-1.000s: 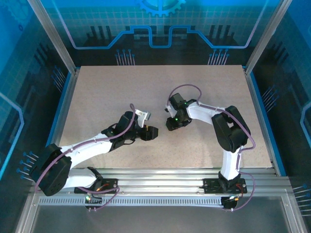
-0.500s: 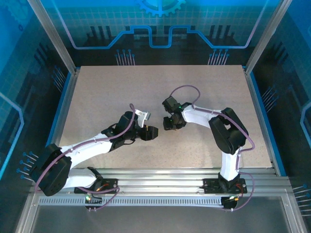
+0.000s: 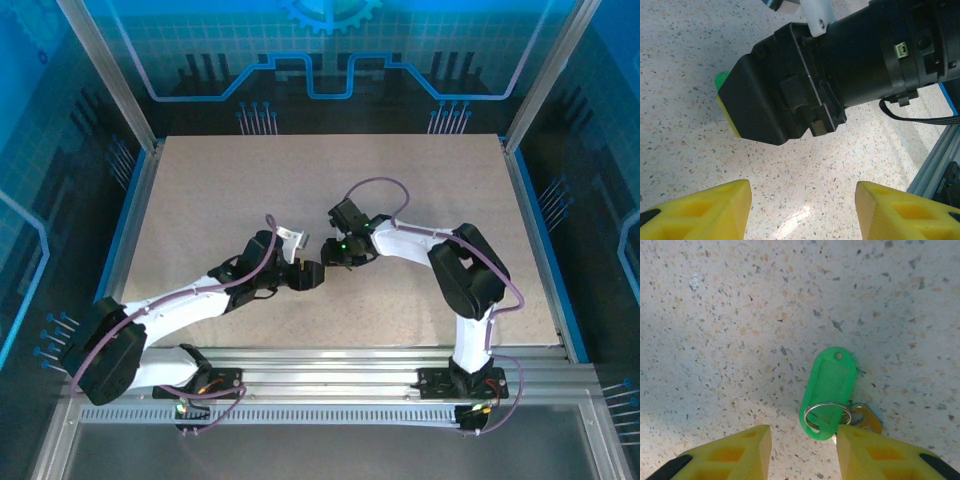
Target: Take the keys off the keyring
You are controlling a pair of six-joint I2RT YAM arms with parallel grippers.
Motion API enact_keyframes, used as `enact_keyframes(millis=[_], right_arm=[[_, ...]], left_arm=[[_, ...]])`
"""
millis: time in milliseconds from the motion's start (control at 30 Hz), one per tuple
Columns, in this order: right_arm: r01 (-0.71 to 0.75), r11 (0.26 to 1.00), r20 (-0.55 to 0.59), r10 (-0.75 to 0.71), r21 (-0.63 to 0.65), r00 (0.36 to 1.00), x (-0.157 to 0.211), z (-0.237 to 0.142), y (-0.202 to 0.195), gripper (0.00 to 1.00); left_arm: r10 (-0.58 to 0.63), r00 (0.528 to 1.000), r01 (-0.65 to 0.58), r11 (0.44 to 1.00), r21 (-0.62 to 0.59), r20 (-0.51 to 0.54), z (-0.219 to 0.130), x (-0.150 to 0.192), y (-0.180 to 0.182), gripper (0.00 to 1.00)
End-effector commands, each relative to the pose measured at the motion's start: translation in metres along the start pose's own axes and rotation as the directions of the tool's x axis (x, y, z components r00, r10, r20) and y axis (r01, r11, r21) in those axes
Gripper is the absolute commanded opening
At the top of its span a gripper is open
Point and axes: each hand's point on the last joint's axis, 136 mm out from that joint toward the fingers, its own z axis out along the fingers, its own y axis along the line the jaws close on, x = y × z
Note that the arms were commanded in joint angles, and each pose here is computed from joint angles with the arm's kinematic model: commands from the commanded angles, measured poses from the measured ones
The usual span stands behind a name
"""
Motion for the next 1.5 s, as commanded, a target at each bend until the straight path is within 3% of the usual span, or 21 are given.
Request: enact_keyframes(millis=[0, 167, 333, 633, 1133, 1333, 1467], right_arm=[[0.140, 0.989, 0.053, -0.142, 0.038, 0.989, -0.010, -0.026, 0.002, 0.44], [0.324, 0.945, 0.089, -0.326, 0.036, 0.941, -0.020, -0.035, -0.004, 0.49], [0.387, 0.921, 0.090, -0.383, -0.039, 0.919, -0.027, -0.027, 0.000, 0.48], [0.422, 0.898, 0.067, -0.417, -0.128, 0.907, -0.018, 0.001, 0.003, 0.48], [0.464, 0.883, 0.005, -0.465, -0.074, 0.885, 0.005, 0.021, -0.010, 0.49], [0.471, 0.881, -0.010, -0.471, -0.044, 0.882, 0.010, 0.027, -0.014, 0.37], [0.459, 0.888, 0.018, -0.458, -0.041, 0.889, 0.012, 0.022, -0.014, 0.37]], left_arm=[[0.006, 0.999, -0.006, 1.000, 0.008, 0.035, -0.008, -0.007, -0.003, 0.58], [0.008, 0.999, -0.008, 1.000, 0.008, 0.036, -0.010, -0.009, -0.004, 0.58], [0.009, 0.999, -0.009, 1.000, 0.010, 0.040, -0.011, -0.012, -0.006, 0.58], [0.020, 0.999, -0.021, 1.000, 0.011, 0.046, -0.018, -0.016, -0.010, 0.59], [0.009, 0.999, -0.009, 1.000, 0.000, 0.045, -0.017, -0.013, -0.004, 0.59], [0.007, 0.999, -0.007, 1.000, -0.002, 0.048, -0.018, -0.013, -0.003, 0.59], [0.005, 0.999, -0.005, 1.000, -0.005, 0.048, -0.019, -0.012, -0.001, 0.59]])
